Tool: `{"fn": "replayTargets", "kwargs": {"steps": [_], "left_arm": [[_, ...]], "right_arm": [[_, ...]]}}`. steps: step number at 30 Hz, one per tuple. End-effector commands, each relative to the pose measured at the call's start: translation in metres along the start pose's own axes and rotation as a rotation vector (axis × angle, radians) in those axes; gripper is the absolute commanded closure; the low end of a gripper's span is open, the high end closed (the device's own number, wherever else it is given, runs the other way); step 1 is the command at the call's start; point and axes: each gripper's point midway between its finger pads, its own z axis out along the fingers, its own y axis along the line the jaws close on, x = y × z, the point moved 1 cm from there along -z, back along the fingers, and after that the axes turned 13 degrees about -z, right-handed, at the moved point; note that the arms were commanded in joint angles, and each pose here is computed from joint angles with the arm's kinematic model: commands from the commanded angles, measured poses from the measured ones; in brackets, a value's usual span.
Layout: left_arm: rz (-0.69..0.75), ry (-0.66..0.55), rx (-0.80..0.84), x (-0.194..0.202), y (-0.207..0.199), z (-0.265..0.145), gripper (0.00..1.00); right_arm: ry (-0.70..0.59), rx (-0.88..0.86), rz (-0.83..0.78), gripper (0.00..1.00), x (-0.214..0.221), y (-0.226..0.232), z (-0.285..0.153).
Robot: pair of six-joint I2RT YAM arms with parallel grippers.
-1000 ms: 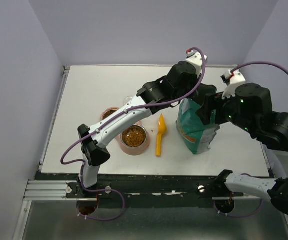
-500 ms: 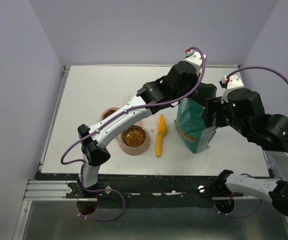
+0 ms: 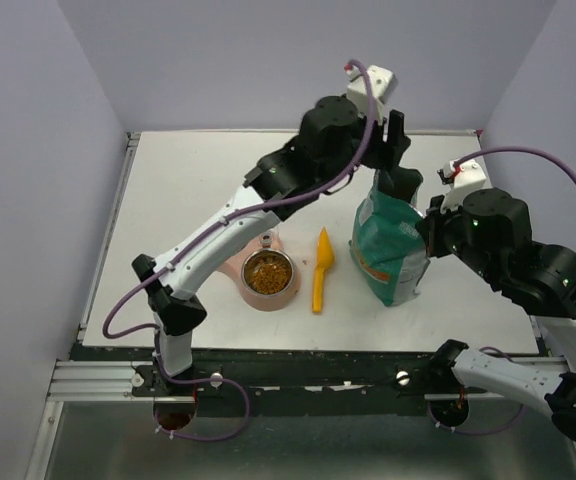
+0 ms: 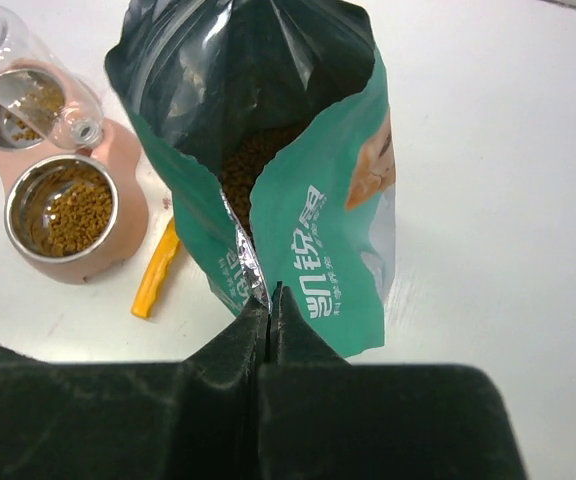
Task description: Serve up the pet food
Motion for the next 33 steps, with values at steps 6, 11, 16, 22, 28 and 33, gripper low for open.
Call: {"fn": "replayTargets", "kwargs": {"steps": [6, 11, 16, 22, 28, 33], "left_arm": [[0.088, 0.047, 0.841, -0.051, -0.039, -0.085, 0.33], [0.081, 0.215, 1.034, -0.016, -0.022, -0.076, 0.33], [0.041, 0.304, 1.160, 0.009, -0.006, -0.060, 0.43], [0.065, 0.287, 1.161, 0.008, 0.018, -0.051, 0.35], [0.025, 0.366, 1.257, 0.024, 0.026, -0.063, 0.37], [-0.008, 0.382, 1.269, 0.049, 0.026, -0.049, 0.36]], "right_arm": [[-0.023, -0.126, -0.081, 1.00, 0.018, 0.009, -0.024], [-0.043, -0.098, -0.021, 1.00, 0.018, 0.000, -0.038], [-0.030, -0.105, 0.026, 1.00, 0.018, 0.001, -0.043], [-0.018, -0.081, 0.074, 1.00, 0.022, -0.004, -0.050], [0.009, -0.089, 0.081, 1.00, 0.024, 0.000, -0.045], [0.013, -0.094, 0.092, 1.00, 0.022, 0.002, -0.046]]}}
